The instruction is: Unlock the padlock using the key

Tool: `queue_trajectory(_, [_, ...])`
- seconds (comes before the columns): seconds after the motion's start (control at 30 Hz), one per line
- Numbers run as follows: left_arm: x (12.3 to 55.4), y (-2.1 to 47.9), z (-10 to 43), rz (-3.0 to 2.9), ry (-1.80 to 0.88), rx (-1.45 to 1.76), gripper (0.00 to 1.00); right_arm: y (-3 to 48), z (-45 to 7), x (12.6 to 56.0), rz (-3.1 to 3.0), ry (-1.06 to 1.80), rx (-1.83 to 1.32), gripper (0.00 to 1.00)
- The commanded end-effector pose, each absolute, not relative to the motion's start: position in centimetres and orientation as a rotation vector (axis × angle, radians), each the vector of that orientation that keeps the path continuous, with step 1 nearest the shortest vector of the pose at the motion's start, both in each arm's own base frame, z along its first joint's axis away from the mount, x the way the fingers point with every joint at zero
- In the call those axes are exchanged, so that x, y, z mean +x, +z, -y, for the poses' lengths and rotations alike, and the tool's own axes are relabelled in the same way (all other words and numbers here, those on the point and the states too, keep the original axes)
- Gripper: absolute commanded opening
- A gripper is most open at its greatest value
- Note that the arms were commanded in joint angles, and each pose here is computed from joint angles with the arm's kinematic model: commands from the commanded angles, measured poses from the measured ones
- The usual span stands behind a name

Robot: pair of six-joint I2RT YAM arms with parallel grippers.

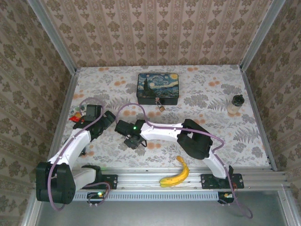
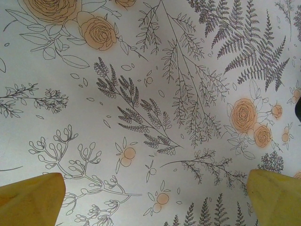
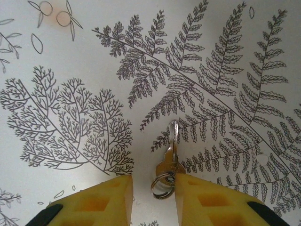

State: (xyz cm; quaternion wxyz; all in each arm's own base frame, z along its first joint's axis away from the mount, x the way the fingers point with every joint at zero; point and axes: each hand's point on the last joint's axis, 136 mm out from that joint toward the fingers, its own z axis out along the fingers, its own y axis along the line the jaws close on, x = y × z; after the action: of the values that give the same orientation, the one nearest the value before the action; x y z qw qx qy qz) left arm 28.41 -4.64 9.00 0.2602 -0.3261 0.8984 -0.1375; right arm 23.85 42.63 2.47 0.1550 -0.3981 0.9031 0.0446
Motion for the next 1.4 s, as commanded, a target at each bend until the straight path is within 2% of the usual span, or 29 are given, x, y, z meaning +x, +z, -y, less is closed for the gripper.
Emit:
queue_trajectory(0.0, [28.5, 9.0, 4.7, -2.434, -0.397, -0.911, 1.0, 2.0, -42.2, 23.9, -2.588, 0.056, -1.181, 0.32])
queue_trajectory(0.23, [28.5, 8.9, 5.0, -2.436, -0.414, -0.906, 1.0, 1.2, -41.4, 24.2, -2.609, 0.01, -1.158, 0.29])
queue_trajectory(0.57, [28.3, 8.8, 5.2, -2.445, -0.429, -0.893, 1.0, 1.7, -40.4, 24.7, -2.613, 0.014, -1.108, 0.0])
queue_trajectory(1.07, [28.1, 11.7, 6.6, -2.38, -0.568, -0.774, 1.0, 11.0, -36.1, 27.3, -2.32, 0.181, -1.035, 0.0])
queue_trajectory(1.37, [28.1, 15.3, 9.2, -2.247, -0.786, -0.56, 0.98, 16.9, -34.1, 26.1, -2.269, 0.589, -1.012, 0.0])
